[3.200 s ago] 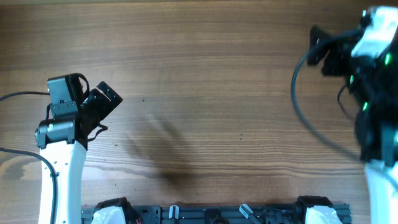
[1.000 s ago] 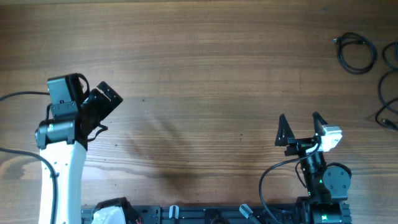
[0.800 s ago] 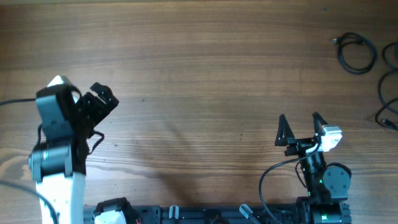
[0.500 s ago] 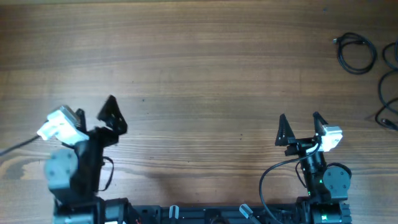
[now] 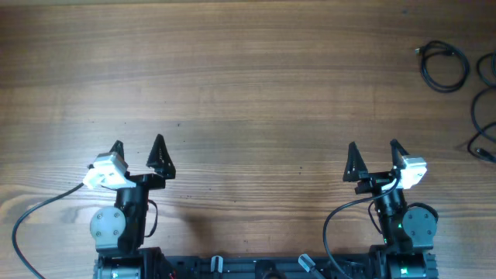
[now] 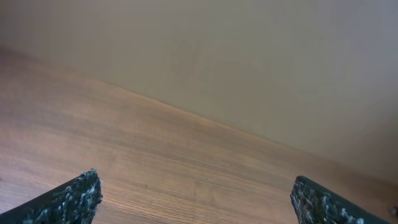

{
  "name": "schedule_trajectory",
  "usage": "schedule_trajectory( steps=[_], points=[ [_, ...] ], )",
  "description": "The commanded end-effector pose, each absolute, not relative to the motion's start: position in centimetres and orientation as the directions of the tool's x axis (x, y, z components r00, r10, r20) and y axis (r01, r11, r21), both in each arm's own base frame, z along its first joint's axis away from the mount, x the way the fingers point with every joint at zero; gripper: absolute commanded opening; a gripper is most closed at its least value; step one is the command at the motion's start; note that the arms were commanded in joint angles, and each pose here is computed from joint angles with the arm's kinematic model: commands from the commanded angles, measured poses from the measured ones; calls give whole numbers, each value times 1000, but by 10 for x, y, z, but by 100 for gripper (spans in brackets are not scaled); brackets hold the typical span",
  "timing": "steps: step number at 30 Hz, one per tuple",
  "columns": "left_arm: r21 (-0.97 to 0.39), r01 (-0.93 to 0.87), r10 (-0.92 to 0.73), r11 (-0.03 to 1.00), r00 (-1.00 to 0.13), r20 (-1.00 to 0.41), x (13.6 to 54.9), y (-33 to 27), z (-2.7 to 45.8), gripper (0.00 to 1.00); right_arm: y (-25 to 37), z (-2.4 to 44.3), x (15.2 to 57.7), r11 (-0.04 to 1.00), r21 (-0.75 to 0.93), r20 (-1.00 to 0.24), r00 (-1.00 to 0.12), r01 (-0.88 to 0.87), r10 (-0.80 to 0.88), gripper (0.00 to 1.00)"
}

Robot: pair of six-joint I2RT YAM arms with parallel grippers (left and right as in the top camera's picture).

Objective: Untangle cables

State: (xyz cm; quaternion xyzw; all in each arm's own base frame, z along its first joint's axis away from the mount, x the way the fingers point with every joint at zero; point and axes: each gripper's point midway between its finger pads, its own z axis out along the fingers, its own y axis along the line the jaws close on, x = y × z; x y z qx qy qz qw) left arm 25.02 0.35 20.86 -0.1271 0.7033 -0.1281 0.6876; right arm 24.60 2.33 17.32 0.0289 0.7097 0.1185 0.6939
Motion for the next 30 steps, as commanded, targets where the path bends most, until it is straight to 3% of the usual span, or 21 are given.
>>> schedule_trajectory(
  steps=[1,8,20,23,30],
  points=[
    [-222,56,-224,973,24,-974,245,-6,216,100,22,176,246,971,208,-978,-20,-119,207,100],
    [-200,65,-203,978,44,-978,242,-8,203,100,22,176,246,971,208,-978,-20,-118,207,100],
    [-203,53,-203,978,-7,-979,246,-7,176,100,22,176,246,971,208,-978,-20,-119,207,100],
    [-209,35,-206,977,-81,-975,246,-7,157,100,22,176,246,971,208,-978,-20,-119,207,100],
    [-209,37,-206,977,-79,-975,246,-7,158,100,22,176,246,971,208,-978,-20,-119,207,100]
  ],
)
